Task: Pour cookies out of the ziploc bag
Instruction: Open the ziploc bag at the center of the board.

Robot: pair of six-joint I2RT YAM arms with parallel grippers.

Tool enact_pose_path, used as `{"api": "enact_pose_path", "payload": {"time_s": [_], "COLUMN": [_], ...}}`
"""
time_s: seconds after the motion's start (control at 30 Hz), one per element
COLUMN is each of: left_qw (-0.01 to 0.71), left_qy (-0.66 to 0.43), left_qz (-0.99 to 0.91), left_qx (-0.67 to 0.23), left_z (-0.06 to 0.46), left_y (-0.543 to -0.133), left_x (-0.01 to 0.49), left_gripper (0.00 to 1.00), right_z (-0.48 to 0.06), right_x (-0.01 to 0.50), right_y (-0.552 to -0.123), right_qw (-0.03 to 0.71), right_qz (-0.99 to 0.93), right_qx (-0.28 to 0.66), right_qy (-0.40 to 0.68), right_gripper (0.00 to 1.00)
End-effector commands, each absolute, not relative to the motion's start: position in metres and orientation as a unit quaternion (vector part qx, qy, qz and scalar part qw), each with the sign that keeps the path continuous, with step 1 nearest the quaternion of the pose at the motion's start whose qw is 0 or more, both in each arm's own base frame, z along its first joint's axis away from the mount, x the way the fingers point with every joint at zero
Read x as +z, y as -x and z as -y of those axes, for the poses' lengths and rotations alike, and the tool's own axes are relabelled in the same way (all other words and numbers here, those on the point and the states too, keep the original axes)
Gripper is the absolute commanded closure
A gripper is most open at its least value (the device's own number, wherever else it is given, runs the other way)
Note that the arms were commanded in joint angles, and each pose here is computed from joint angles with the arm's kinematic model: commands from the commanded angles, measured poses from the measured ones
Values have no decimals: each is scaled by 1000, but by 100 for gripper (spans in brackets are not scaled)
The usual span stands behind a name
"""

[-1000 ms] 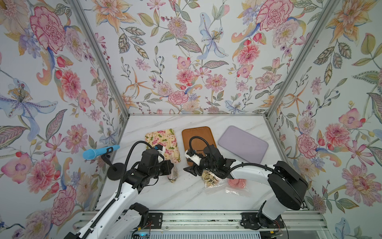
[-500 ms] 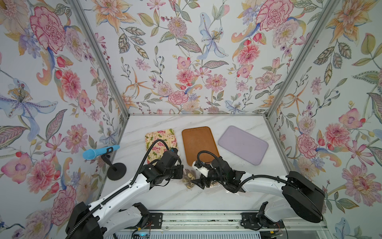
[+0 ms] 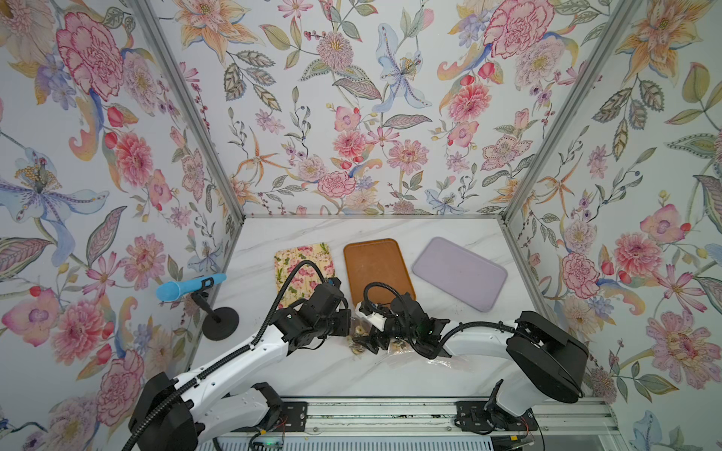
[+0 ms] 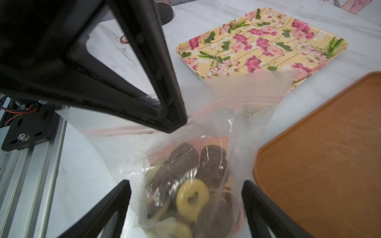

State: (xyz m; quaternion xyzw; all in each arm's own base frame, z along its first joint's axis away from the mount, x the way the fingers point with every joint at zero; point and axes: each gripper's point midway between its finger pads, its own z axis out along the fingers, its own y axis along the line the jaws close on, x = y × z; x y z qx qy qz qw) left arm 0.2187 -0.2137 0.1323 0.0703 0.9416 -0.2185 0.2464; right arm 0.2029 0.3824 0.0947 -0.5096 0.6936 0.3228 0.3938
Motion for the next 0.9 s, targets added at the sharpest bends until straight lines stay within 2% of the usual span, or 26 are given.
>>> {"api": "enact_pose_path", "payload": {"time_s": [0.0,0.27,0.53,0.67,0.77,0.87], "left_qw": [266,264,263,262,262,261], "left_qy": [-67,-66,-65,-65,-64,-64], "left_qz": [-933,-934,-934,-935,-935,-935], "left_qx": [-232,-232,-233,-232,-232,-231], "left_z": [221,222,224,224,223,224], "left_y": [-224,-224,-225,-225,-225,-225], "left_x": [148,145,143,142,142,141], "left_gripper": [100,100,100,100,100,100], "right_z": [-398,-405,-408,-410,-410,-410], "right_x": [112,107,101,101,104,105], "right_y": [-204,-203,-203,-204,-205,-205], "right_qw": [414,395,382,382,386,388], "right_qz": [-662,-662,-667,-667,-665,-665], "right_qx": [344,354,353,353,352,350], "right_qy": [522,530,533,533,533,533], "right_gripper": [13,25,48,55,65,68]}}
